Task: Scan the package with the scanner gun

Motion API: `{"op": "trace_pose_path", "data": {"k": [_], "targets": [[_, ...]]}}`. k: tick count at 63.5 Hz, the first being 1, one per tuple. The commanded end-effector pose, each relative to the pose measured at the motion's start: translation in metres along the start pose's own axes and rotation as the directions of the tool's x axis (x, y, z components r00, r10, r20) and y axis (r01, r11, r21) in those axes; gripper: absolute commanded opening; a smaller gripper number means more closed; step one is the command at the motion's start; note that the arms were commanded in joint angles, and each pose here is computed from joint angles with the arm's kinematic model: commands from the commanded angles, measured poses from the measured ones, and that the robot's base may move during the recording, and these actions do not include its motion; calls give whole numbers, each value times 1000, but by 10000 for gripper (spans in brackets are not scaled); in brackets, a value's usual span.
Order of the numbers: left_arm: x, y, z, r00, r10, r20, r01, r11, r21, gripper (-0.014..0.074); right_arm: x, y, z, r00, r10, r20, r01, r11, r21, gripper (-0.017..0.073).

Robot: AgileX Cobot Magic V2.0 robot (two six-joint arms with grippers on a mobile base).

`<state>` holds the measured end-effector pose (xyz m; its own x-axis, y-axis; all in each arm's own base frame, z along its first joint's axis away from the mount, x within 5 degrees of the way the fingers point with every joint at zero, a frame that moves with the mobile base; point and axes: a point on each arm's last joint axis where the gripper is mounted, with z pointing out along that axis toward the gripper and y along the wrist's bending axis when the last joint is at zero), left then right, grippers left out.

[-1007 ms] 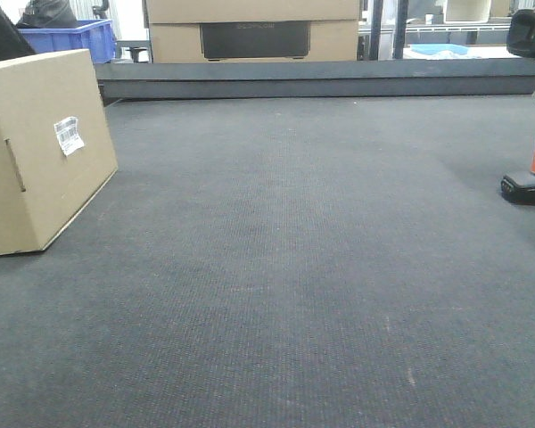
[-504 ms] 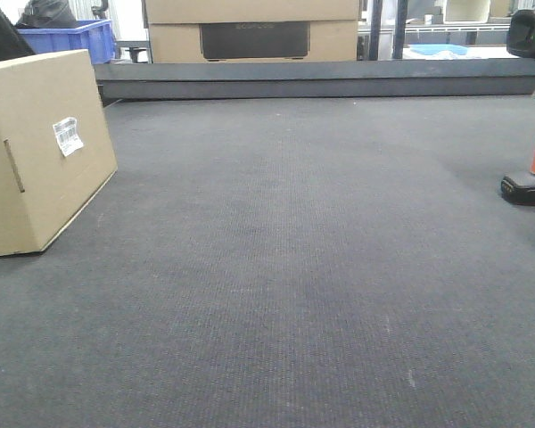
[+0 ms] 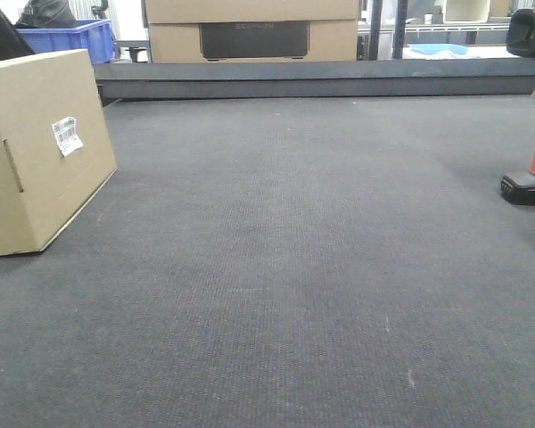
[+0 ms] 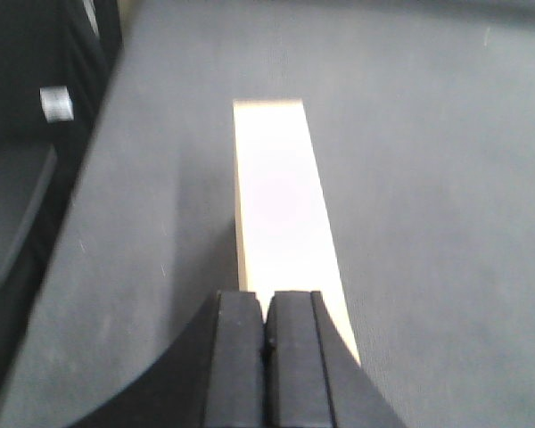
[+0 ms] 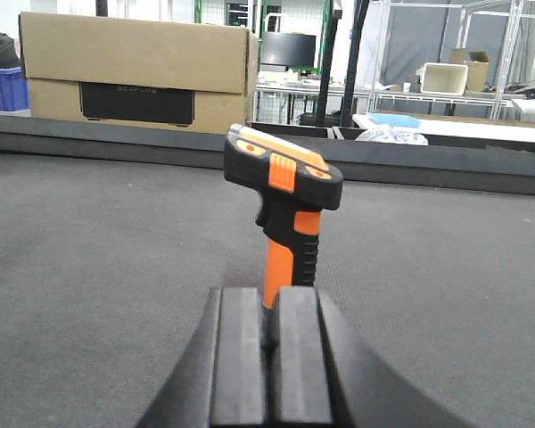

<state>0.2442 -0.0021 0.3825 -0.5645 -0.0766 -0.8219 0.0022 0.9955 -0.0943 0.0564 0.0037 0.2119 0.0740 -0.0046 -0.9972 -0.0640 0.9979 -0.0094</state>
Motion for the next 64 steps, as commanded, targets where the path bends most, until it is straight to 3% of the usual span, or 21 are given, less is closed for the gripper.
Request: {"op": "trace_pose_path", "data": {"k": [1,9,18,33,40,52,64], "targets": [[-17,-7,16,997,4,-77,-2,1000,23,-111,-2,0,0,1000,-9,23,9,1000,0,-162],[-37,-21,55,977,47,-210,-41,999,36,-111,-2,0,0,1000,-9,23,9,1000,0,-162],[-48,-26,92,947,-42,-319,-1,991,-133,-111,-2,0,0,1000,-9,23,9,1000,0,-162],[-45,-30,111,921,-77,-383,36,993,-114,-104,-2,0,0,1000,-9,23,9,1000,0,-162],[-44,-31,113,916,-82,-393,41,993,-111,78,-2,0,0,1000,-9,23,9,1000,0,-162],[-38,-30,117,903,-83,-422,37,992,-117,624,-2,0,0,1000,-9,23,9,1000,0,-162],[-17,-30,141,857,-100,-506,43,992,-122,493,-2,0,0,1000,-9,23,9,1000,0,-162]]}}
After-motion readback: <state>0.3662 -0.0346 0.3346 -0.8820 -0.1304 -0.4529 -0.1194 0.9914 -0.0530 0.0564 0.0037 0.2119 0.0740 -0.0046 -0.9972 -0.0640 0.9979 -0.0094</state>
